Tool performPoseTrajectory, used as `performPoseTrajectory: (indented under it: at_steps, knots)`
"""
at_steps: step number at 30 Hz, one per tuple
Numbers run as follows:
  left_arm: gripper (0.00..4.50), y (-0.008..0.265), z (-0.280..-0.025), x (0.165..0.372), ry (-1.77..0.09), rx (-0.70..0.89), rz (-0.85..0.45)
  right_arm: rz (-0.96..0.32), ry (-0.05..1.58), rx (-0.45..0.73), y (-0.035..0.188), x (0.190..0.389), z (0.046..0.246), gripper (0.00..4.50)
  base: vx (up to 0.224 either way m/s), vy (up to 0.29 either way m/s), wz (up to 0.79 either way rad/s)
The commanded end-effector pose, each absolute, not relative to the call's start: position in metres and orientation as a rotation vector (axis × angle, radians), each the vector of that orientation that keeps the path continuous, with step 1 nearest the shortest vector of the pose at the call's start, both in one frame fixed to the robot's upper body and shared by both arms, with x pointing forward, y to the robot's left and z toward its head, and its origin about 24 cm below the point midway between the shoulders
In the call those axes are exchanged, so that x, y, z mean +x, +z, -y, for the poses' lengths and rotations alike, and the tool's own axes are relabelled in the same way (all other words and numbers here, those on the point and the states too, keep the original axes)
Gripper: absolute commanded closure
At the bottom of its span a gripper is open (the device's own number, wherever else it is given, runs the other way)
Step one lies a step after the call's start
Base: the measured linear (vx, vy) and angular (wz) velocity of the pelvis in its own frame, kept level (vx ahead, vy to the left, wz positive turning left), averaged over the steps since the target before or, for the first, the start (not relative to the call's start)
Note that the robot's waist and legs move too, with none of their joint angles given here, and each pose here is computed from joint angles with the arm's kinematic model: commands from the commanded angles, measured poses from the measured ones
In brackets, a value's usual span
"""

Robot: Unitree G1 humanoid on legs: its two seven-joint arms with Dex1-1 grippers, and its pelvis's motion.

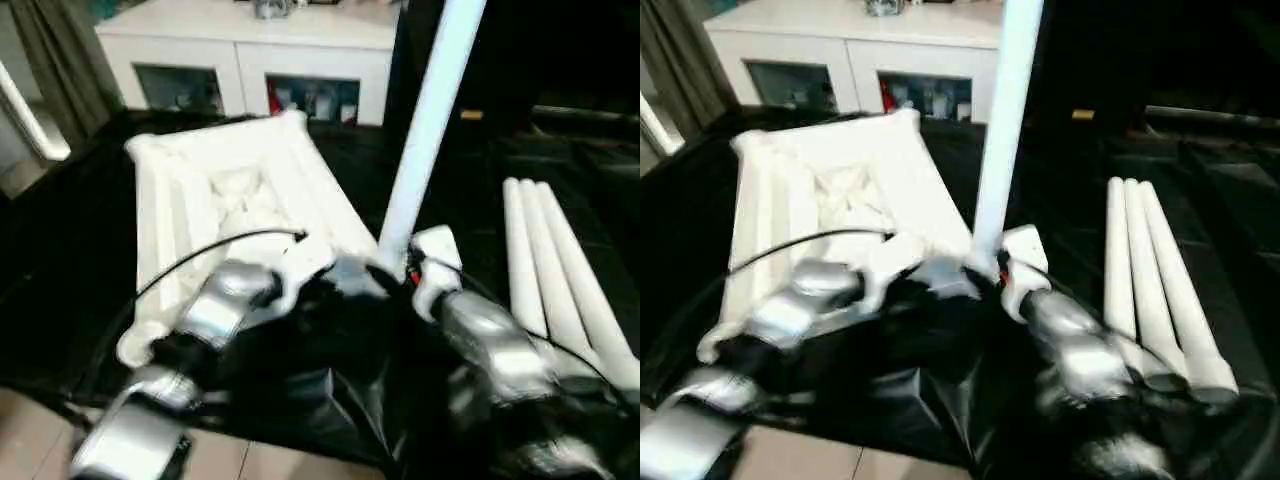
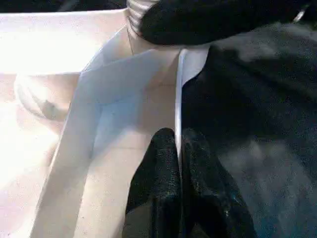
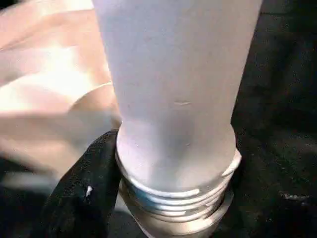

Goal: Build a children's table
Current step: Rotate leg to tighten

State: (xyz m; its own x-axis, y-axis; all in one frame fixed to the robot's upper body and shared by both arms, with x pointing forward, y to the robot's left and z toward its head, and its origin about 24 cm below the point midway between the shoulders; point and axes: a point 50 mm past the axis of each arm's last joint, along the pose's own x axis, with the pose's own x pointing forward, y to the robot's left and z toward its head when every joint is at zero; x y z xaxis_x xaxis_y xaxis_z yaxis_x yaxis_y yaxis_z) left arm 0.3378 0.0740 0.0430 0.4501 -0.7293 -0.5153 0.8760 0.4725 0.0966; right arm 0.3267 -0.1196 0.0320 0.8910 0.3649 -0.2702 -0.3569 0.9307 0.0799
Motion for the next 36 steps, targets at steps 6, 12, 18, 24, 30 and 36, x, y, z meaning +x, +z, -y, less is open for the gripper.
performPoseTrajectory:
  at_steps: [6,12,18,24,30,36]
  knots:
    - [4.5,0.04,-0.067,0.339,-0.941,0.371,-0.422,-0.348,0.425,0.149,0.016,0.322,0.089,1.17,0.0,0.0,0.0]
    - [4.5,0.038,-0.081,0.337,-0.988,0.403,-0.413,-0.25,0.452,0.097,0.035,0.33,0.108,0.48,0.0,0.0,0.0]
    - [4.5,0.04,-0.099,0.332,-1.059,0.419,-0.398,-0.226,0.673,-0.058,0.055,0.316,0.134,0.3,0.0,0.0,0.0]
    - [4.5,0.048,-0.11,0.311,-1.361,0.39,-0.356,-0.275,0.955,-0.211,0.062,0.292,0.154,0.3,0.0,0.0,0.0]
    - [4.5,0.05,-0.113,0.301,-1.473,0.373,-0.383,-0.321,1.035,-0.216,0.06,0.286,0.153,0.3,0.0,0.0,0.0]
    - [4.5,0.049,-0.114,0.299,-1.477,0.377,-0.375,-0.345,1.063,-0.218,0.055,0.284,0.151,0.3,0.0,0.0,0.0]
